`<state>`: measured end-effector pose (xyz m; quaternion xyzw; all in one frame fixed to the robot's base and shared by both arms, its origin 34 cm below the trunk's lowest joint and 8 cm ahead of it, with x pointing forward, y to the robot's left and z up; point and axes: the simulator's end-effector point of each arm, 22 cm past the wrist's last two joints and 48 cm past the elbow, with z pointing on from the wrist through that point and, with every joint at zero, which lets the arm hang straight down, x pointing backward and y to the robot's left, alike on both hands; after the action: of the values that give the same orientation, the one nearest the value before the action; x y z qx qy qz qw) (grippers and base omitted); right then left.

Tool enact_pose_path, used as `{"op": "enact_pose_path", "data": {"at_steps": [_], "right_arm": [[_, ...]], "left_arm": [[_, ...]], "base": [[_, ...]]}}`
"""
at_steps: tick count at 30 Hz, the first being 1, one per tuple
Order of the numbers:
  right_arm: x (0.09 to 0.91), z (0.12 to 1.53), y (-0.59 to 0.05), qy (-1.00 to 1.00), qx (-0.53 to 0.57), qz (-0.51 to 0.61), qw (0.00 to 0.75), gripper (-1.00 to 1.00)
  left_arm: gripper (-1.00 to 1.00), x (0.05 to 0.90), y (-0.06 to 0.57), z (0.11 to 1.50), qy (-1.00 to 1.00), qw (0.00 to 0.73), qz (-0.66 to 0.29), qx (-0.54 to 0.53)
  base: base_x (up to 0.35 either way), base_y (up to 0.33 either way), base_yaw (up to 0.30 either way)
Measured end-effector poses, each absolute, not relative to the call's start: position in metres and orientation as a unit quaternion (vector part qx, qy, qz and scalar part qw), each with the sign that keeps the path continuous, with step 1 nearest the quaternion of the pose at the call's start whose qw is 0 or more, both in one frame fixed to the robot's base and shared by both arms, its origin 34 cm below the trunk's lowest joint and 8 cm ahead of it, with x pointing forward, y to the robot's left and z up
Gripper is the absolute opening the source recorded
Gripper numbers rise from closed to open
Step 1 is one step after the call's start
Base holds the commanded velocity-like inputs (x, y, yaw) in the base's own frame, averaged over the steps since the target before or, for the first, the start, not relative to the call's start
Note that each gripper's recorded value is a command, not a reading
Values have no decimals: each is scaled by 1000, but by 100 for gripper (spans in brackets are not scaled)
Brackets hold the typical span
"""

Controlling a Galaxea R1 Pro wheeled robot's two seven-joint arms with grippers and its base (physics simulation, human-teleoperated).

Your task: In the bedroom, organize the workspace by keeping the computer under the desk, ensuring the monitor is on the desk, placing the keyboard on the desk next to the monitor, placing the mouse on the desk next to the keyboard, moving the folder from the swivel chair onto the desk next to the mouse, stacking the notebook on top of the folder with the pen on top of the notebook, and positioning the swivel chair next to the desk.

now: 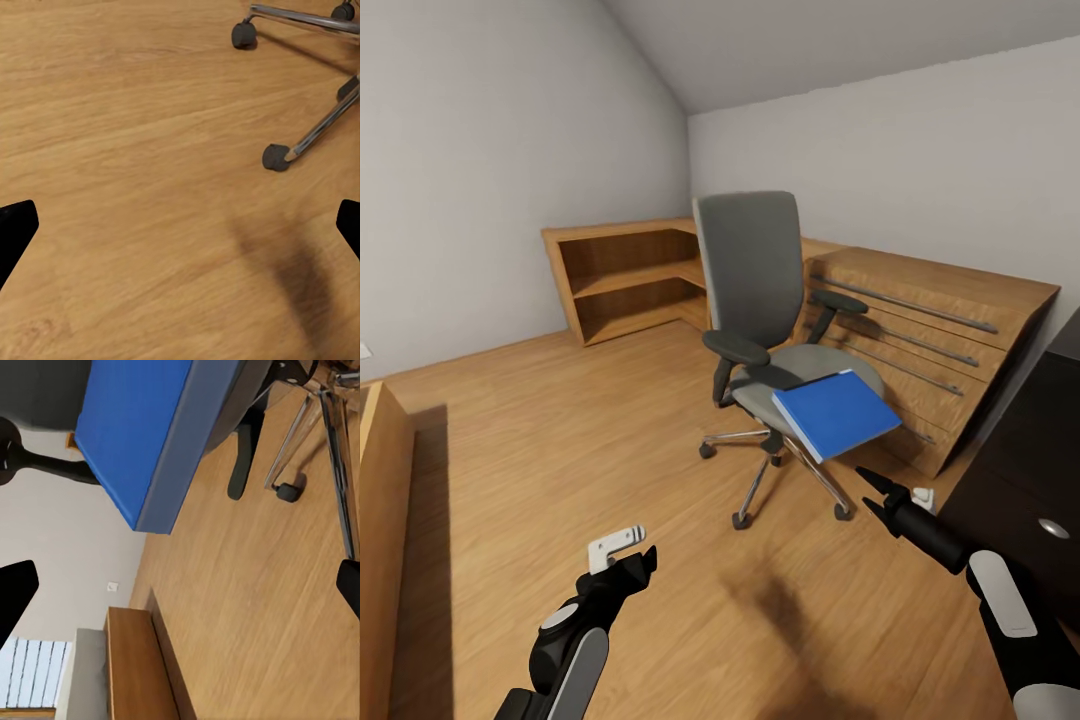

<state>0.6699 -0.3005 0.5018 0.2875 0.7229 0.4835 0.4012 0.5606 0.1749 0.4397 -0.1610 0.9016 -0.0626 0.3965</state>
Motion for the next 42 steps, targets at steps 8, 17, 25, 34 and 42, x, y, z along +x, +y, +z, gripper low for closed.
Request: {"op": "enact_pose_path", "data": {"at_steps": [8,17,25,34,42], "right_arm": [[670,502,-301,722,288,483,403,100],[670,502,-301,723,287,483,403,100],[670,502,-301,723,288,482,403,100],[670,501,-301,723,288,482,403,100],[670,502,-301,723,287,481,403,100]], "left_arm": [[100,561,174,440,902,397,-63,-160],[100,561,174,440,902,397,-63,-160],[100,560,174,440,902,396,-63,-160],[100,560,174,440,902,396,-63,-160],[100,561,174,440,902,397,-63,-160]], "base": [[141,0,0],[71,0,0],[127,0,0],[9,0,0],[86,57,0]]}}
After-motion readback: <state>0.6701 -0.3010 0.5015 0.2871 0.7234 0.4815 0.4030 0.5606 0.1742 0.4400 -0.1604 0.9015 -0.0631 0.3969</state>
